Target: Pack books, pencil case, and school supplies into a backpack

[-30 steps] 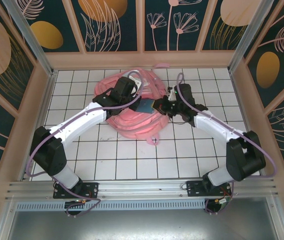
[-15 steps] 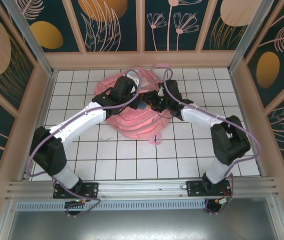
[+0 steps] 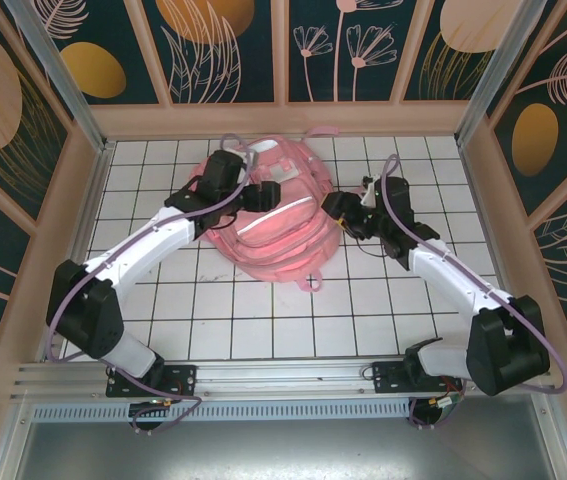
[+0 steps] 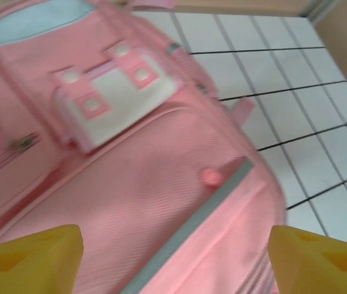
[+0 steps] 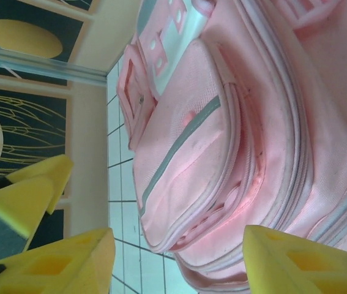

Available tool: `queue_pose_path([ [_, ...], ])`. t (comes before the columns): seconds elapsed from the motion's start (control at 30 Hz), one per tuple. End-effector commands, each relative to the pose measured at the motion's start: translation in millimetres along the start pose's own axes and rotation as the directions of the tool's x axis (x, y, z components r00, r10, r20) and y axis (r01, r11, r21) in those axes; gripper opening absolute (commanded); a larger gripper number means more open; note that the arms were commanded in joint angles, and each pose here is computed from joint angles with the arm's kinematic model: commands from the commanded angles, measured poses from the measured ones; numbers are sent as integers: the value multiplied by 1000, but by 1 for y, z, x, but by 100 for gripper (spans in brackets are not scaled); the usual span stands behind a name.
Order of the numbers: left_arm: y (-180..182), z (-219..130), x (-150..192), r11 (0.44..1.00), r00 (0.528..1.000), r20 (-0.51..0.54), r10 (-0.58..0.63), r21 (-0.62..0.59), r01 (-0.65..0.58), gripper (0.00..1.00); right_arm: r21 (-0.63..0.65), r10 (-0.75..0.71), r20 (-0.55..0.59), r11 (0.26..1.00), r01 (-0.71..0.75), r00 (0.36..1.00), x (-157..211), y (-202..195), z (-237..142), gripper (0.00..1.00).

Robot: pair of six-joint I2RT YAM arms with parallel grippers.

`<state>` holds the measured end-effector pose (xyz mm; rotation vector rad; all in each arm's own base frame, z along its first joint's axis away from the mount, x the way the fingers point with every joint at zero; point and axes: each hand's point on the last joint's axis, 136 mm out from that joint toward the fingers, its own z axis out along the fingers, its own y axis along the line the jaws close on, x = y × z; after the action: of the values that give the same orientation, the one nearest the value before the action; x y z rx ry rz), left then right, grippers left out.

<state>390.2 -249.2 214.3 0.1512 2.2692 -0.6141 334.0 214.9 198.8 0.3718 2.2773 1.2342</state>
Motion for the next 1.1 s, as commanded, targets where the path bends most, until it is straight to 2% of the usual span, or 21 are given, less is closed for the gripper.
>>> queue_pose_path([
  [0.0,33,-12,0,987,988,46,-151,-50,153,84,-35,-3,-80,999,0,997,17,12,16,60],
  [0.13,71,-17,17,956,959,55,-277,-84,281,85,-4,34,-146,999,-35,989,34,13,37,60],
  [0.27,78,-19,37,944,946,32,-324,-50,325,82,0,77,-151,997,-77,986,35,7,49,59],
  [0.4,69,-20,57,970,970,-36,-240,15,241,72,-2,64,-145,998,-65,987,28,9,61,55],
  [0.5,65,-21,76,984,982,-90,-164,48,169,68,3,55,-141,998,-55,988,18,8,71,51],
  [0.6,62,-23,88,988,986,-113,-120,82,130,66,-8,54,-125,998,-55,991,2,9,80,41],
  [0.67,58,-23,92,987,989,-113,-98,114,111,66,-23,38,-106,999,-41,994,-13,13,84,31],
  [0.73,54,-22,94,987,992,-105,-72,133,85,65,-34,21,-87,999,-24,996,-26,19,86,26],
  [0.9,48,-16,107,993,994,-89,68,107,-59,64,-41,7,-45,999,-9,999,-53,23,85,24],
  [1.07,40,-13,113,974,983,-48,175,154,-166,63,-45,3,-36,999,-4,999,-64,22,84,22],
])
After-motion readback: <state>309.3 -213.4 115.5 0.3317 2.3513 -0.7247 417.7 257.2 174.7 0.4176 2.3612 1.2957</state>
